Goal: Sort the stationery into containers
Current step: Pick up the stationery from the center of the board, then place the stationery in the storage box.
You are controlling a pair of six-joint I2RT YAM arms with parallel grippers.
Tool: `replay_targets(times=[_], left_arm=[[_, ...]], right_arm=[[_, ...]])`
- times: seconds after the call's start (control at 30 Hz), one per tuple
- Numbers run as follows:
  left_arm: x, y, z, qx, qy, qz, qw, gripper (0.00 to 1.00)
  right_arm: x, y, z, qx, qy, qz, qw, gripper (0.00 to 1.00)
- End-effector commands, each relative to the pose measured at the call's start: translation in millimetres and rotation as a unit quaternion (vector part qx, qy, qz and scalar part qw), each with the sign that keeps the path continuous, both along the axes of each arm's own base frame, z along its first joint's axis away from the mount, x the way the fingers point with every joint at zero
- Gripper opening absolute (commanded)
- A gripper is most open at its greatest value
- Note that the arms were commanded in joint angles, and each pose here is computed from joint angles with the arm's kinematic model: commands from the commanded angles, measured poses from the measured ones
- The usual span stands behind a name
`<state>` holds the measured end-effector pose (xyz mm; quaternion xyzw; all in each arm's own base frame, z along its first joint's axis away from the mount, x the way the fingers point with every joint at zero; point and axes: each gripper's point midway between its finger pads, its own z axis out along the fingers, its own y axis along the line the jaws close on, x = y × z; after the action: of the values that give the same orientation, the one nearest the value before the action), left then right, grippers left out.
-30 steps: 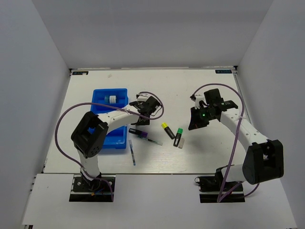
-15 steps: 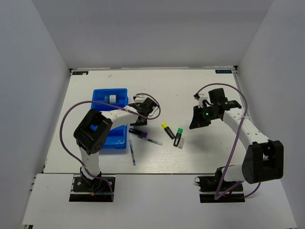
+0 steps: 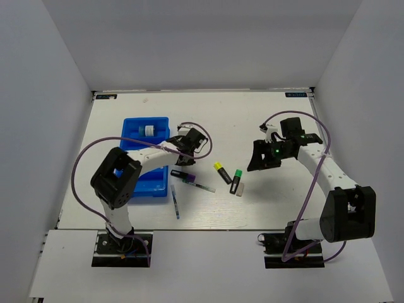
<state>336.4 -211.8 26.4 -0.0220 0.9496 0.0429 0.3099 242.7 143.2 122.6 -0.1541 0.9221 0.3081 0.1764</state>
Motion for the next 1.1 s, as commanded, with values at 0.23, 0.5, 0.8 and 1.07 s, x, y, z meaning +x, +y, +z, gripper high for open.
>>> replay_targets(times=[0.23,0.5,0.8,1.07], left_arm=[[17,24,175,-0.103,-0.15,0.0,0.983,0.16],[27,105,159,-0.114,-0.116,0.077,0.984,0.16],[51,132,109,-0.115,-0.058,0.117,0.985,0.17],[62,148,74,-0.092,-0.019,0.137,0.986,0.31]], right_arm=[[-14,13,8,0.054,-0.006,0.067,0.996,0.23],[-34,25,13,0.101,0.013,0.133,0.986,0.01],[-34,23,4,0.089,0.025,0.139,0.986,0.28],[-32,22,1,0.083,0.03,0.138,0.987,0.47]])
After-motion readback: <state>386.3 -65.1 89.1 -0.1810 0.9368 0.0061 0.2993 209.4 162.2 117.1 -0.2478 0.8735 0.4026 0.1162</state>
